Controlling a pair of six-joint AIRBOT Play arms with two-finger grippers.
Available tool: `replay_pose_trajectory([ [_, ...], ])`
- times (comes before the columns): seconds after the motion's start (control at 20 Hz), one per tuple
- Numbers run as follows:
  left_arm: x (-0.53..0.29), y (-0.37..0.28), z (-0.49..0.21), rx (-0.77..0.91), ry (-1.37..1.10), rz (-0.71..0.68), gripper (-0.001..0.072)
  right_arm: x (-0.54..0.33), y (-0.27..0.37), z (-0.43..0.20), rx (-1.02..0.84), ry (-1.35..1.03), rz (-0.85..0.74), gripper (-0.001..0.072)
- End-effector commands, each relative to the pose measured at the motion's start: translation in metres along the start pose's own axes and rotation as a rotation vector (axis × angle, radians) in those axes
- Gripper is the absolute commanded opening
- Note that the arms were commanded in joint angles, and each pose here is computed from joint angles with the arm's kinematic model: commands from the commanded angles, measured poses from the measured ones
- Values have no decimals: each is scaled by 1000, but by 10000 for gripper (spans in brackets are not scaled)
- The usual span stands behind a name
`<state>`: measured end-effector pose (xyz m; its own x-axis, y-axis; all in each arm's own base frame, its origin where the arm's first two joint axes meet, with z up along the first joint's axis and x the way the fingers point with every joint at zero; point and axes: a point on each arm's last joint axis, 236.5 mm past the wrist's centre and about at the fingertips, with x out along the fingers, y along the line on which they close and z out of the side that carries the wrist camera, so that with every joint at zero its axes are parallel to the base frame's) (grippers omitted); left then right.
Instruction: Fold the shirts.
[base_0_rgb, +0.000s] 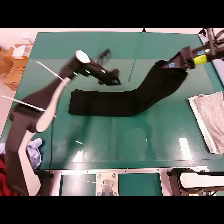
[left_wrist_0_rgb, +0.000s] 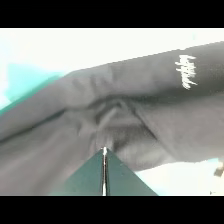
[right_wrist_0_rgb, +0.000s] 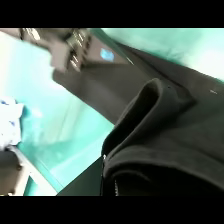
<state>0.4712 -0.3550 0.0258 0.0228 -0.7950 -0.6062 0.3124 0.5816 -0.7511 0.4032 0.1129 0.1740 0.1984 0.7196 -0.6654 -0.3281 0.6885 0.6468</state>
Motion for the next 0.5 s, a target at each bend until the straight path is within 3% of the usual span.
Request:
replay_pose_trajectory([
  [0.0,-104,18,9,9,-14,43,24,41,53,15,-72,-29,72,15],
  [0.25,-230,78,-3,-1,-109,364,24,165,142,23,-197,-56,165,15],
  [0.45,-276,88,-18,9,-117,415,24,324,181,-3,-163,-83,208,17],
])
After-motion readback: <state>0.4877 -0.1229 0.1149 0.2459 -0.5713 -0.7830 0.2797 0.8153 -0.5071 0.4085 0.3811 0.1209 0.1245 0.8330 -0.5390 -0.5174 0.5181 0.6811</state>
